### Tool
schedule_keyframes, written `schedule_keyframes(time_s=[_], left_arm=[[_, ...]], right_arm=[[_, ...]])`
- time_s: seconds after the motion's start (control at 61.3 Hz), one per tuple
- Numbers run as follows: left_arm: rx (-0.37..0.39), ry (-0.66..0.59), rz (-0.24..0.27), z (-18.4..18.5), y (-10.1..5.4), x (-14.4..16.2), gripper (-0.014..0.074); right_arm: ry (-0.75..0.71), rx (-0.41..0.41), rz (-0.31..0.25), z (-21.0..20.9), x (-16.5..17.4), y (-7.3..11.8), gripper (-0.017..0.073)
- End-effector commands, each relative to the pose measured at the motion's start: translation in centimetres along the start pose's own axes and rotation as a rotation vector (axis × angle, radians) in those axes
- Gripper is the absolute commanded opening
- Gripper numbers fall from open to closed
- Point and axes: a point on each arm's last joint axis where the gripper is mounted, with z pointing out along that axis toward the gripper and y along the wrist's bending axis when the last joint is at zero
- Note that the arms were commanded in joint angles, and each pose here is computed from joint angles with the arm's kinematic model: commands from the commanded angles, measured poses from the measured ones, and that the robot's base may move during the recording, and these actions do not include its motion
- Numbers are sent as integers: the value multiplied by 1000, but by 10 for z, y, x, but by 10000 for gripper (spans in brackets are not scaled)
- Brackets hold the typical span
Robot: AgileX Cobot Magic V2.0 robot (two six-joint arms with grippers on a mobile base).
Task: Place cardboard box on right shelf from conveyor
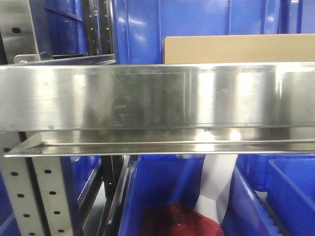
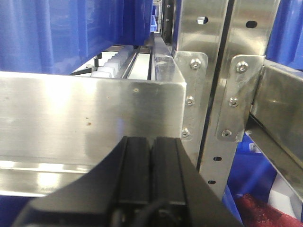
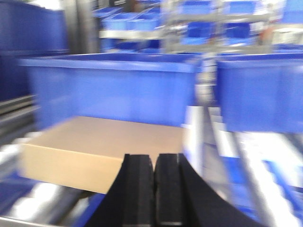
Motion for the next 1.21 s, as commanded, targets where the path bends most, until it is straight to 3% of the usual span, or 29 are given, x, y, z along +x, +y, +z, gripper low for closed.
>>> schedule_keyframes(time_s=[0.0,0.424,1.191], left_arm=[[-2,-88,-5,-1,0,-5,-116],[-2,-88,-5,-1,0,-5,-115],[-2,-88,-5,-1,0,-5,-116]], right_arm=[[-98,59,-11,-6,2,-4,58],[-161,135,-18,-15,89,-15,58],[-129,134,-17,-15,92,-15,58]])
